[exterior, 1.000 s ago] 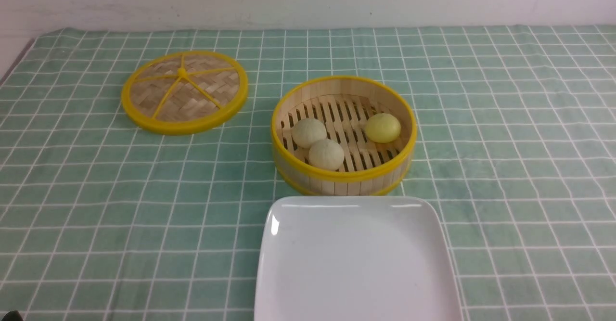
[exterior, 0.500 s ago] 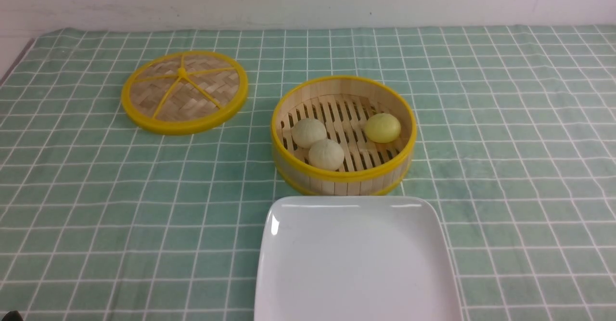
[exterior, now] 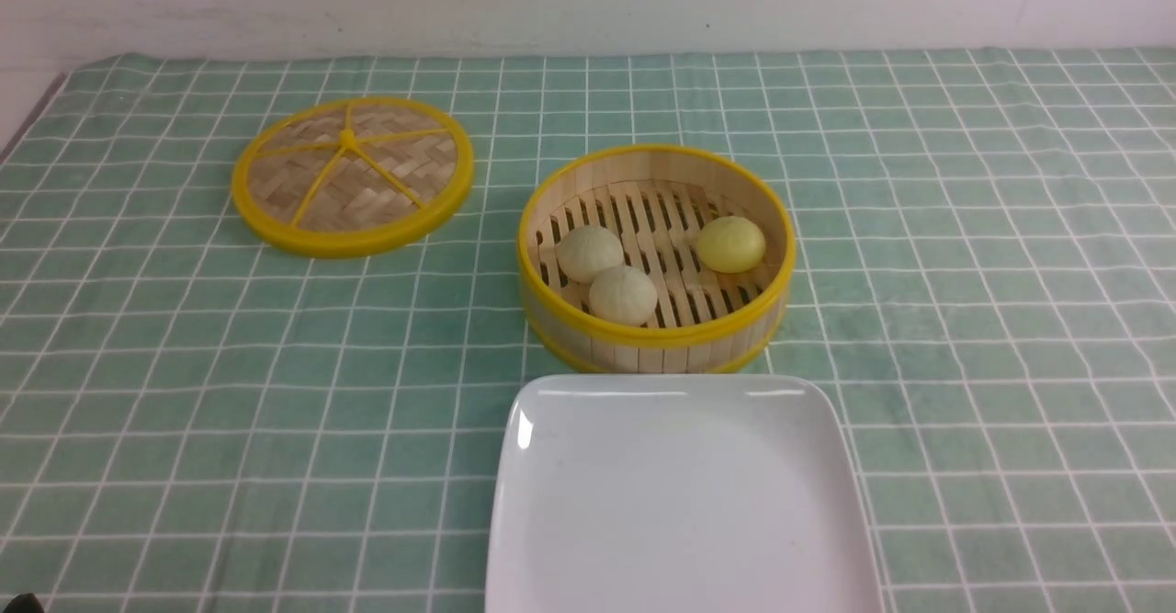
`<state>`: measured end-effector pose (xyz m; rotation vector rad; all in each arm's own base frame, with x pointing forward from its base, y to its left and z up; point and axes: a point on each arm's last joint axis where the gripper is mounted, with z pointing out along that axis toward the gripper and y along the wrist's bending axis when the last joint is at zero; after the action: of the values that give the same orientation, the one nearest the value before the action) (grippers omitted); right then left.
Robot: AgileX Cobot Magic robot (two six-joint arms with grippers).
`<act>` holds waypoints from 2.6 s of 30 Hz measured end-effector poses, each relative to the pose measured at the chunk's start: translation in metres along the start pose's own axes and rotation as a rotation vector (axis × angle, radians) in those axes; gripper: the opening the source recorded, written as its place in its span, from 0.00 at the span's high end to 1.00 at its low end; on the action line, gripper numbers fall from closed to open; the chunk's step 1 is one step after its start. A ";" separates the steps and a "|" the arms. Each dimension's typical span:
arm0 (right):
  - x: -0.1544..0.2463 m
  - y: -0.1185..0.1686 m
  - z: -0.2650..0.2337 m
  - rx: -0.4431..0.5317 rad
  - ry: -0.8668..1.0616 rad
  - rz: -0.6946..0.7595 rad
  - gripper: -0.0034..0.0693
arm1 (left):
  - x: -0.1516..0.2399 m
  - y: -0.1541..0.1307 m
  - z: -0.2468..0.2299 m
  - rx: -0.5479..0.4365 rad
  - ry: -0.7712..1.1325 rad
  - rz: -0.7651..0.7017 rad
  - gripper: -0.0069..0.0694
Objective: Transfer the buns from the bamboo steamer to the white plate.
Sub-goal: 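Reach toward a bun in the bamboo steamer with the right gripper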
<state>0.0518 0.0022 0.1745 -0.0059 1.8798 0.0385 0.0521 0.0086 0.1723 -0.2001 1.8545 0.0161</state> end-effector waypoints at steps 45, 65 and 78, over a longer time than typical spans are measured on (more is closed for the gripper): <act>-0.123 0.057 0.125 -0.465 0.835 0.234 0.95 | -0.086 -0.047 0.023 0.191 0.824 -0.321 0.91; -0.189 0.198 0.289 -0.443 0.857 -0.219 0.89 | -0.086 -0.047 0.033 0.187 0.827 -0.323 0.88; -0.158 0.202 0.357 -0.273 0.679 -0.273 0.42 | -0.086 -0.047 0.034 0.187 0.818 -0.321 0.85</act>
<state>0.4348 0.2118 0.2216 -0.5198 2.5184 0.1168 0.1146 -0.0231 0.2490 -0.4136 2.5923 -0.5297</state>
